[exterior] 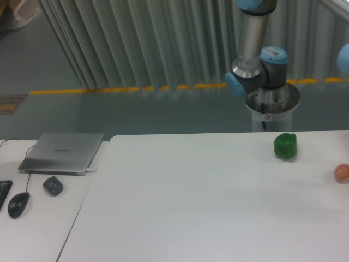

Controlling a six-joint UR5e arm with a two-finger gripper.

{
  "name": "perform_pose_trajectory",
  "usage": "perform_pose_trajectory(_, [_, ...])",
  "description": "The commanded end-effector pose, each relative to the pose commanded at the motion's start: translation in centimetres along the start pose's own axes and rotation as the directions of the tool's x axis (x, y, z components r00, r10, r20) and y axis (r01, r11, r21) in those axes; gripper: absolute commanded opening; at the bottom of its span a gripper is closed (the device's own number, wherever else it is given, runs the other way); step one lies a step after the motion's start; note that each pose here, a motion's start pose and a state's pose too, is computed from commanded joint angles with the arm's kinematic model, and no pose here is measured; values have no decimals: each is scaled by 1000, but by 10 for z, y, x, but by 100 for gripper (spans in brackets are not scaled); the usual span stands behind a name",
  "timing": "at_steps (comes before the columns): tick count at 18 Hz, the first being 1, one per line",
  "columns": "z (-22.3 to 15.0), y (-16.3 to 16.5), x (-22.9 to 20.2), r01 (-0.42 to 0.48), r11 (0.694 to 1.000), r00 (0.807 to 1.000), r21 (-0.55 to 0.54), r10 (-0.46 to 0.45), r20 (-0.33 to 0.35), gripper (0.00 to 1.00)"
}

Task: Place the triangular bread on the table

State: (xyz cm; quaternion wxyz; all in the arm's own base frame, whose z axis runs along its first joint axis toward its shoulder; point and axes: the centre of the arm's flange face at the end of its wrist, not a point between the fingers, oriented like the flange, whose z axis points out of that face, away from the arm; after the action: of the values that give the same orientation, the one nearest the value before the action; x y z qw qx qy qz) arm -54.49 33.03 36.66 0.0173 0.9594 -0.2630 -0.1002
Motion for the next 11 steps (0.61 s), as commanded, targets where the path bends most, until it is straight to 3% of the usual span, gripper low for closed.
perform_pose_trajectory(5, [12,8,-7,11,1000,1000,-8,-12,-11,100])
perform_pose_trajectory(11, [53,72,-4,84,996,994,-10,-84,-72,100])
